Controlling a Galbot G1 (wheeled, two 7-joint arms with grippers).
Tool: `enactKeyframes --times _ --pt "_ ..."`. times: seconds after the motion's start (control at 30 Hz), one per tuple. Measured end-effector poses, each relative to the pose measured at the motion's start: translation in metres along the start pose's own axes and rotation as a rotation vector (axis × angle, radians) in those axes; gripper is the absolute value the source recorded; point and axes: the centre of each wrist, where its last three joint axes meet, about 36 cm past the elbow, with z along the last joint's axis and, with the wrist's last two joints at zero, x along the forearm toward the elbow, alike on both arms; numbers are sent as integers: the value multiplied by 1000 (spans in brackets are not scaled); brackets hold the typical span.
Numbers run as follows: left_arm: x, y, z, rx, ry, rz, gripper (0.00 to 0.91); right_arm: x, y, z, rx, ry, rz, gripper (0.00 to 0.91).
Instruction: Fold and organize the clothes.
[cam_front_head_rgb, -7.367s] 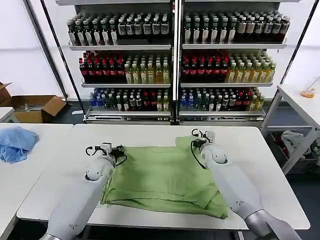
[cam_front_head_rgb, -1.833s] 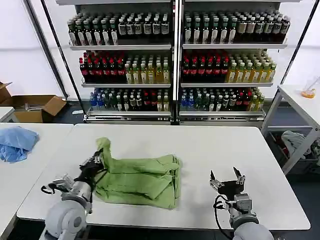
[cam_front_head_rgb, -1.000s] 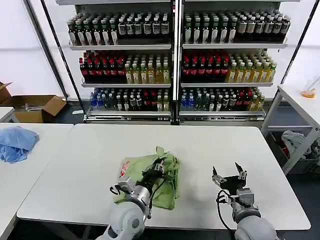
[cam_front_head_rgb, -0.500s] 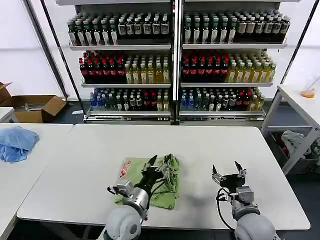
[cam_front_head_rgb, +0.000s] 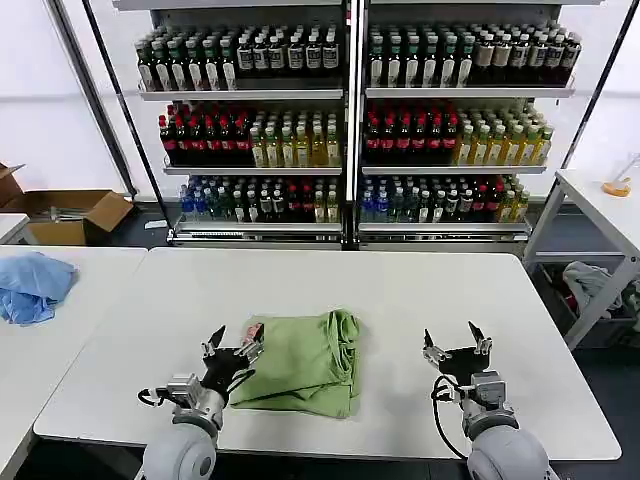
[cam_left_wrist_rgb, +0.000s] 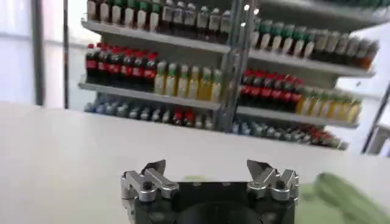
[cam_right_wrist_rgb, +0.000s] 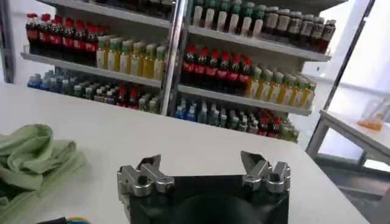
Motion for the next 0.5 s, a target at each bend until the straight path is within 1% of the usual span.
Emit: enactKeyframes --times 0.2,0.5 --pt "-2 11 8 -14 65 -13 907 2 0 0 0 3 4 907" --pt "-8 16 13 72 144 36 907 2 1 0 -4 5 10 907"
